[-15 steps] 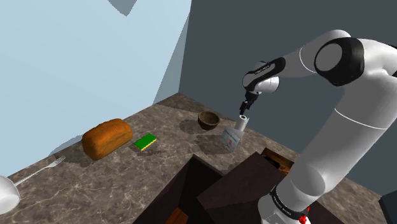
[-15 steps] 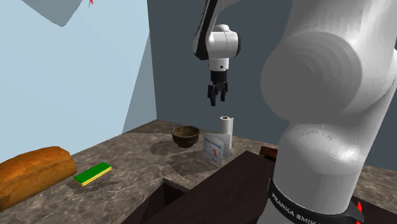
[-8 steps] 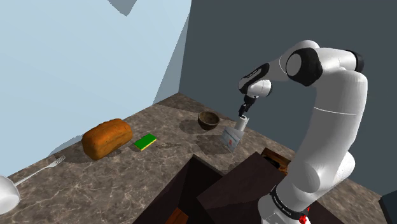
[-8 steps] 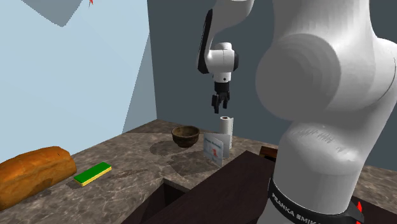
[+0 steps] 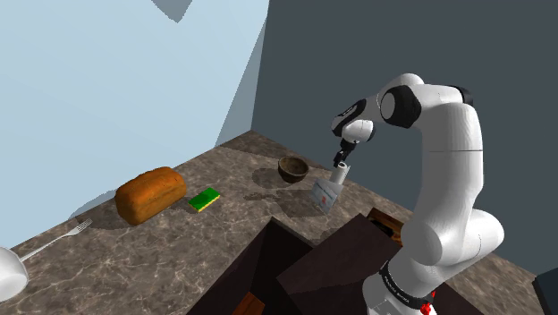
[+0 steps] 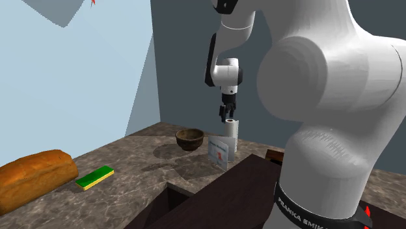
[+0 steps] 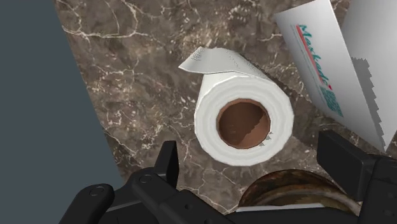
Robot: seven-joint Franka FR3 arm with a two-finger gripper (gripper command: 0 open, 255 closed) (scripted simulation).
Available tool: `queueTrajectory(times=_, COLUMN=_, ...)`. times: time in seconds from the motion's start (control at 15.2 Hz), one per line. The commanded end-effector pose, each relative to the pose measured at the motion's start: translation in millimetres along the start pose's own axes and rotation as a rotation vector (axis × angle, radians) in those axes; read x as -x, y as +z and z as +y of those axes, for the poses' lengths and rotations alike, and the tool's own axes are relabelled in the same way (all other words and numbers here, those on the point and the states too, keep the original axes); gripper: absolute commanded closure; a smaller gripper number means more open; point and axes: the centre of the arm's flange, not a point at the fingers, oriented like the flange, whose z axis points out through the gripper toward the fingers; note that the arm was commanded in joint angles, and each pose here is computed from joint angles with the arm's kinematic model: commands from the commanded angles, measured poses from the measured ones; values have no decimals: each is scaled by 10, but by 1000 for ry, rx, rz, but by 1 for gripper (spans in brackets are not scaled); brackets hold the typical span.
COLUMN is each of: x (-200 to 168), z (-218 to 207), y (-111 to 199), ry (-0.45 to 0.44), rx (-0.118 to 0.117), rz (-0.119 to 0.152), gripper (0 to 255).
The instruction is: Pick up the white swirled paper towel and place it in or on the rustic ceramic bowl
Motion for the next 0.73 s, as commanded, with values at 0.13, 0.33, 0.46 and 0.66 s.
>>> queueTrajectory(times=0.13, x=0, z=14, y=215, ry=0, rx=0, rz=1, gripper=0)
queueTrajectory(times=0.33, x=0, z=14, y=298, ry=0, rx=0, rz=1, gripper=0)
queueTrajectory(times=0.46, x=0, z=14, y=298, ry=0, rx=0, rz=1, gripper=0)
queueTrajectory(times=0.66, x=0, z=14, y=298, ry=0, rx=0, rz=1, gripper=0)
